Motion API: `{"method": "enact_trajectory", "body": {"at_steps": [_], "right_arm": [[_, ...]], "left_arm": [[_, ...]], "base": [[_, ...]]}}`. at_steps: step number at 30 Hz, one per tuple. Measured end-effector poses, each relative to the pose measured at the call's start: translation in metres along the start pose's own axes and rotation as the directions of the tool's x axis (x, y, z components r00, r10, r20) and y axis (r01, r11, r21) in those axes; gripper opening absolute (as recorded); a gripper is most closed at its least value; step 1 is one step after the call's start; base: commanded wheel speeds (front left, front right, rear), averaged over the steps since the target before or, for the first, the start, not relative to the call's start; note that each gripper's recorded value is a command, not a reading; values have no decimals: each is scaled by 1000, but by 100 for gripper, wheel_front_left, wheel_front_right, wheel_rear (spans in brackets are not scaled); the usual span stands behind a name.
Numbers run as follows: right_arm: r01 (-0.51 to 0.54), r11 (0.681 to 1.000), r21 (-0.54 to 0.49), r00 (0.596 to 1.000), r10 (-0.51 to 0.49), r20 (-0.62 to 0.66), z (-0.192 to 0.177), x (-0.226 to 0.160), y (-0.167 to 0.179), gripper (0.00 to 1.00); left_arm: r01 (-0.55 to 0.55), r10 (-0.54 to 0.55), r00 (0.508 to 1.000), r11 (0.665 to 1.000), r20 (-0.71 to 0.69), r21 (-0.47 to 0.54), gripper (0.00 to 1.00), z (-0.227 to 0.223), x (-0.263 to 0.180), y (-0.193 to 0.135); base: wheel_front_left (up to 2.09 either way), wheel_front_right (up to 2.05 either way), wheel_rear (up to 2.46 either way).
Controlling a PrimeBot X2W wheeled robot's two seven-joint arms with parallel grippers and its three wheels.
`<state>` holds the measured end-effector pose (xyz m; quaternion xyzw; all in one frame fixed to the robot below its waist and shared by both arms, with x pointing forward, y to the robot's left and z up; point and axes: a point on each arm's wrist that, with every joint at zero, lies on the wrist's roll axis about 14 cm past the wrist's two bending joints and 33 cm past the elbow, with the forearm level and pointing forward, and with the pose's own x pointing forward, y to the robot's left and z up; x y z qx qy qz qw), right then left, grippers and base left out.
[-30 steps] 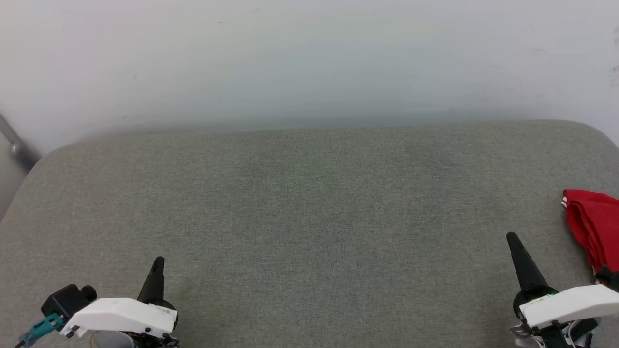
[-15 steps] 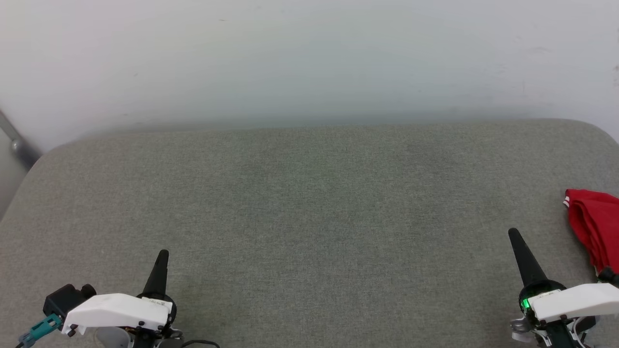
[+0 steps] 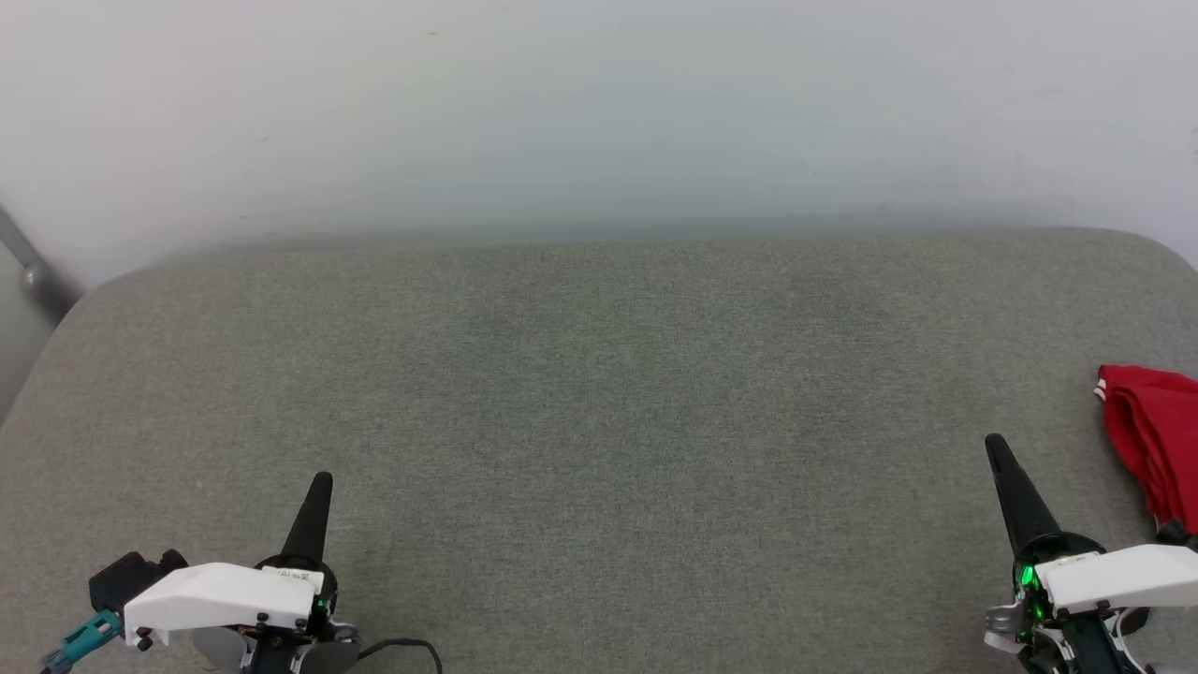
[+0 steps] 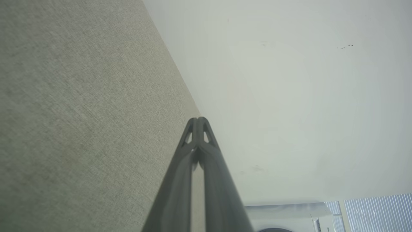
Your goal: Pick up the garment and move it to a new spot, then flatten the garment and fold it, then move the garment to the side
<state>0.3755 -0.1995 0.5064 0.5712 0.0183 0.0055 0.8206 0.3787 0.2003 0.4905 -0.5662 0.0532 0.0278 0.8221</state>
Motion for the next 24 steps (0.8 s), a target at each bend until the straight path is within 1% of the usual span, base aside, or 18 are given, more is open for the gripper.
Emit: {"method": "enact_trajectory", "body": {"at_steps": [3, 10, 24], "right_arm": [[1, 999, 38, 1000, -2, 3, 0, 1, -1, 0], [2, 996, 89, 1000, -3, 7, 0, 2, -2, 0], [-4, 979, 202, 1000, 1, 19, 1, 6, -2, 0]], "left_arm": [[11, -11, 1000, 999, 4, -38, 0, 1, 1, -2], [23, -23, 1000, 996, 4, -92, 0, 0, 2, -3], [60, -57, 998, 975, 22, -212, 0, 2, 5, -9]], "base": [[0, 0, 0], [0, 0, 0], [0, 0, 0]]}}
